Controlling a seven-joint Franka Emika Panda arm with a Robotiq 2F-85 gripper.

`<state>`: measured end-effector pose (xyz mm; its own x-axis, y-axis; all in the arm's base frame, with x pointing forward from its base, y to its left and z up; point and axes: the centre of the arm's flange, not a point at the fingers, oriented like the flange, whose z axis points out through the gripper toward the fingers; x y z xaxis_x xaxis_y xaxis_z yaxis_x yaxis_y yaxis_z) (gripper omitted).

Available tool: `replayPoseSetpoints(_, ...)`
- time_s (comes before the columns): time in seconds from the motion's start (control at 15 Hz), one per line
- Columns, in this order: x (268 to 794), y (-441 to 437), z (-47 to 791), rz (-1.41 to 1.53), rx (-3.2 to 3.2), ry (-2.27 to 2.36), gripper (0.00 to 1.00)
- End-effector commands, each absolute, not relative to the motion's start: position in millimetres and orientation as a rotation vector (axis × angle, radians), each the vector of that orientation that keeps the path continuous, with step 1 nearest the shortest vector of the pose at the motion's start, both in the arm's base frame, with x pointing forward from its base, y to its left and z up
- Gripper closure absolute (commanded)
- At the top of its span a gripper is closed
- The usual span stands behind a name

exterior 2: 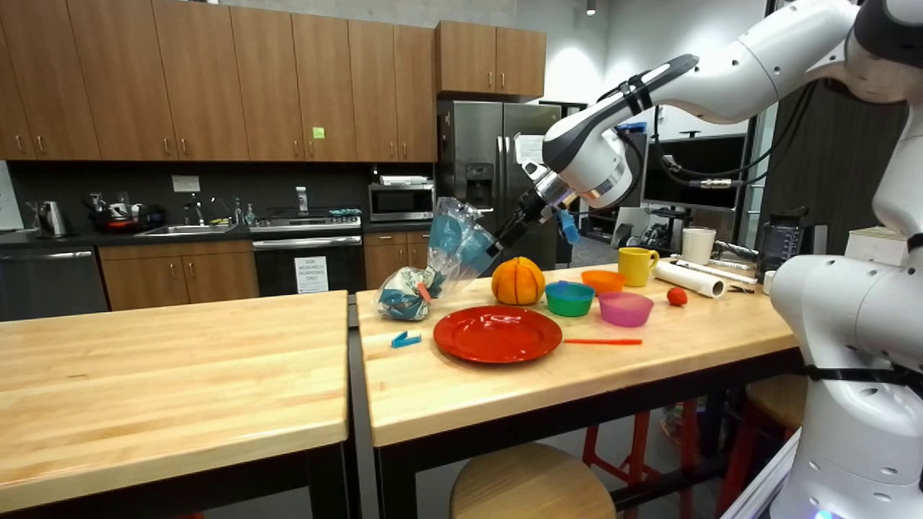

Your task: Shift the plastic to the right

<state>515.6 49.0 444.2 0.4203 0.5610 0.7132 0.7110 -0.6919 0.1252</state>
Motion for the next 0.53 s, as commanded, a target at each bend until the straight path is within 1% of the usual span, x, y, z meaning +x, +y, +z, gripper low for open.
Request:
replayPoseSetpoints(0.0, 539.9, 52.2, 438.4, -1.107, -2.501, -1.068, 0.0)
replayPoseSetpoints(0.27, 534.4, 57.5, 450.6, -1.105, -2.569, -1.085, 0.0)
replayPoseSetpoints(0.47, 532.3, 60.7, 462.0, -1.017, -2.727, -1.129, 0.0)
